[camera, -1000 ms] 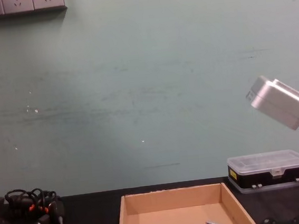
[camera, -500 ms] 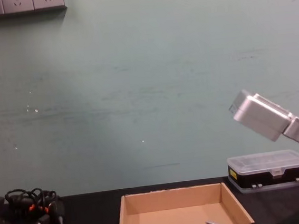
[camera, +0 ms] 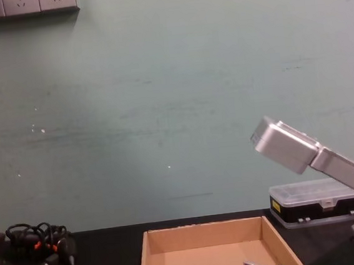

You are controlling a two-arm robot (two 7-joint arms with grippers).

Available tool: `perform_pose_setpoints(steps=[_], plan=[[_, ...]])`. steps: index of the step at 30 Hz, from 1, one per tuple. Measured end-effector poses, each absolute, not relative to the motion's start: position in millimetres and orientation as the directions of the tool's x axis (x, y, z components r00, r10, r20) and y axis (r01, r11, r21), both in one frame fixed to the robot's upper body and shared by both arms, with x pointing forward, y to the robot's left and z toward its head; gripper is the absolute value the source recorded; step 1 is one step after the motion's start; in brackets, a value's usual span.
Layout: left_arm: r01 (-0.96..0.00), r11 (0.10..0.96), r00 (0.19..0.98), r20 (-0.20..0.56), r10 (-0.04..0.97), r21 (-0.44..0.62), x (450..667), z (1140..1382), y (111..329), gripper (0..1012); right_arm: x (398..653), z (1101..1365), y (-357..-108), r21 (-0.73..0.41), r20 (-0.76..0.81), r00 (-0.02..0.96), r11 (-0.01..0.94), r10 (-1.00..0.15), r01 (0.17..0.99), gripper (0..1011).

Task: Use one hand to pick up the angle iron from the table and place it into the box.

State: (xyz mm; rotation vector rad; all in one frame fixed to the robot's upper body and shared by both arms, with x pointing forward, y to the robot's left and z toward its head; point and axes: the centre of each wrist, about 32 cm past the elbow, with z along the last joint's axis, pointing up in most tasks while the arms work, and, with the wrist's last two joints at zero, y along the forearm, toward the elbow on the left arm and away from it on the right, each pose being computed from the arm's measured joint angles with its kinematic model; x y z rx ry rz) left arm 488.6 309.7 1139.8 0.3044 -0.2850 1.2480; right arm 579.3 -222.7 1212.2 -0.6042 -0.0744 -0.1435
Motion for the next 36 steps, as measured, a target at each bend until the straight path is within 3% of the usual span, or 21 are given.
perform_pose_setpoints(steps=[36], plan=[[-0.955,0.287,0.292,0.374,0.88,0.07,488.6,1139.8,309.7,1011,591.7,1200.9,-208.4,-0.572,0.088,0.994,0.813,-0.067,0.106,1000]])
